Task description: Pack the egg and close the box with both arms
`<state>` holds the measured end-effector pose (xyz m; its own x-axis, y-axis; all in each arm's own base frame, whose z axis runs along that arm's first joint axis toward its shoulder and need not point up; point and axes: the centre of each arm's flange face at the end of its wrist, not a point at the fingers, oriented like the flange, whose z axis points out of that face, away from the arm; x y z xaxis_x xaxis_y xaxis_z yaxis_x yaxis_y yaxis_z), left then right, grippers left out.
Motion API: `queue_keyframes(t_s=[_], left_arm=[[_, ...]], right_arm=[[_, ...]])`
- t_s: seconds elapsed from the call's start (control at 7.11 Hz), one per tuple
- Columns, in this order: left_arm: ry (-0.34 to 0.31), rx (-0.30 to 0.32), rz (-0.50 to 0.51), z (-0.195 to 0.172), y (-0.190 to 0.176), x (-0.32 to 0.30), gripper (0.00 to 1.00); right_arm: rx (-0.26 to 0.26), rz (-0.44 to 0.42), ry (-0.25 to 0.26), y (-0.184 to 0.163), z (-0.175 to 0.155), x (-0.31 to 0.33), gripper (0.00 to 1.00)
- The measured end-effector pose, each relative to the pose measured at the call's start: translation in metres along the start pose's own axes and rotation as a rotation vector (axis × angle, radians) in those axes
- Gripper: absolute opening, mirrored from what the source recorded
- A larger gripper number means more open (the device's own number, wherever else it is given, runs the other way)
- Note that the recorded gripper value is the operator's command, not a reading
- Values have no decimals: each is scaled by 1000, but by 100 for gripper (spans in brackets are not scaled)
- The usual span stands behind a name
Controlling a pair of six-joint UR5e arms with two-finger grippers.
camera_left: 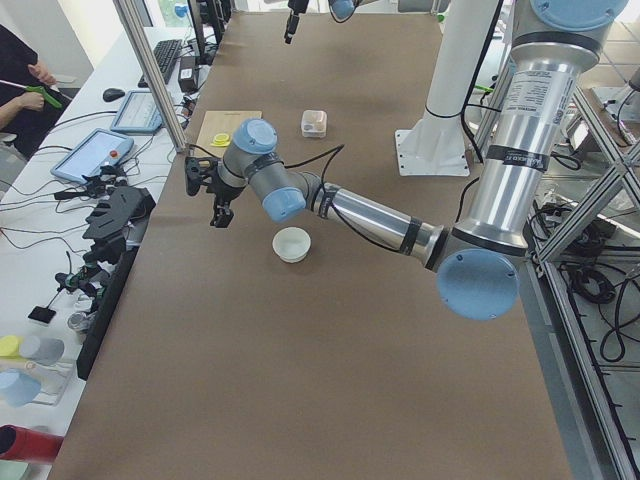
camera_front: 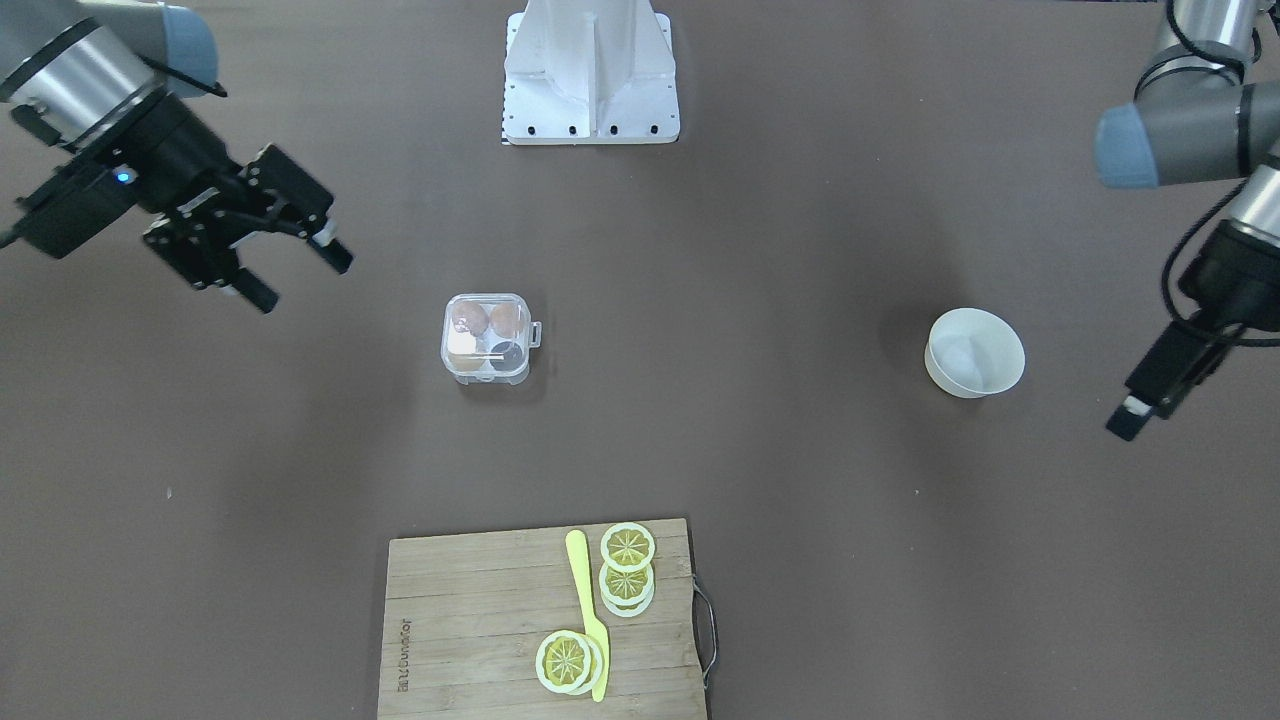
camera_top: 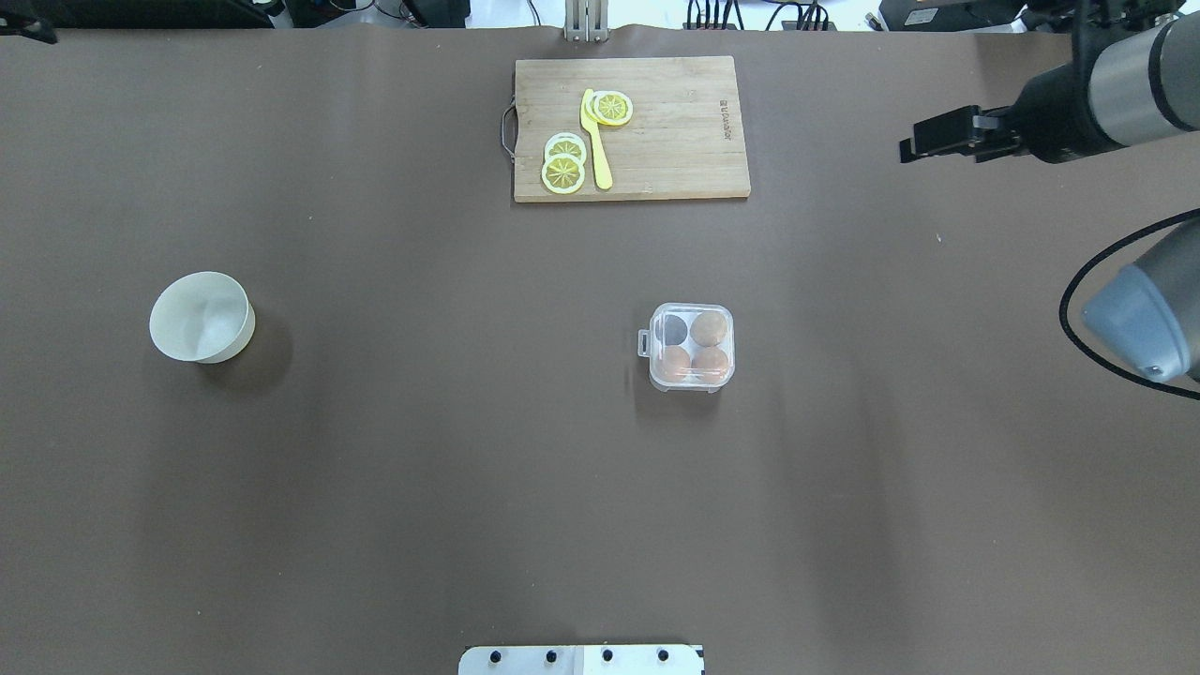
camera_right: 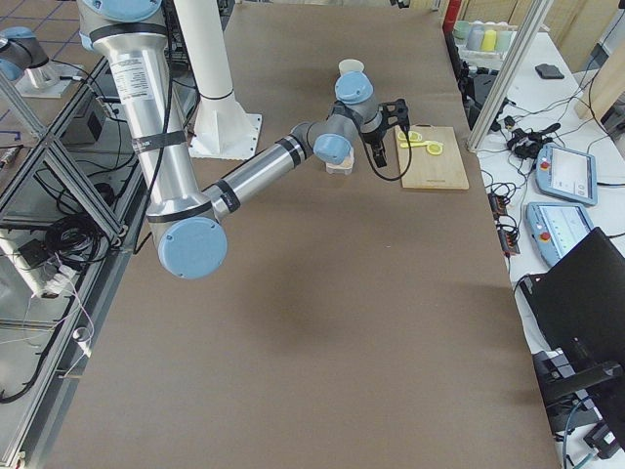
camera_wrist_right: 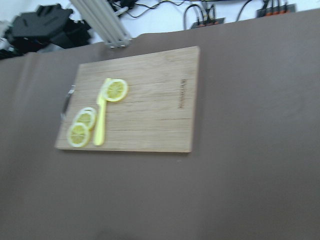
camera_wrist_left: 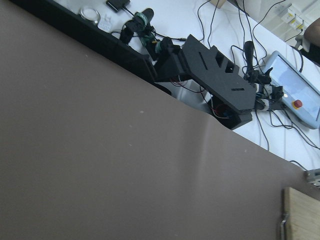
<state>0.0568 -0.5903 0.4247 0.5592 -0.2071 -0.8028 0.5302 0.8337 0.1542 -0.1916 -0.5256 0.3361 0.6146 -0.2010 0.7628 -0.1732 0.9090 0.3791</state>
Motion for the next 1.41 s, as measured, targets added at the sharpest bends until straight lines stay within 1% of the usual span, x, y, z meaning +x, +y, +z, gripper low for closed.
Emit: queue_keyframes(t_s=[0.14,0.28,0.42,0.56,0.7,0.84,0.98,1.12,1.41], left_arm=[[-91,-41,103,-12,-4,-29,98],[-157,-110,171,-15,0,-50,98],[-188,-192,205,-13,8,-68,98],[-187,-279,205,-11,21,-94,98],[-181,-339,191,-12,36,-120,98],[-177,-373,197,-11,46,-139,98],[-177,-388,211,-11,49,-160,98],[-164,-399,213,-17,48,-187,98],[-89,-434,179,-23,52,-223,98]], right_arm=[[-84,-128,147,1,6,41,99],[-199,-228,258,4,11,78,99],[-304,-257,309,12,14,112,99],[-386,-211,298,28,12,153,99],[-435,-119,236,43,5,196,99],[-460,-34,162,56,-5,237,99],[-468,12,110,70,-16,277,99],[-465,34,77,82,-27,314,99],[-456,65,34,111,-45,368,99]])
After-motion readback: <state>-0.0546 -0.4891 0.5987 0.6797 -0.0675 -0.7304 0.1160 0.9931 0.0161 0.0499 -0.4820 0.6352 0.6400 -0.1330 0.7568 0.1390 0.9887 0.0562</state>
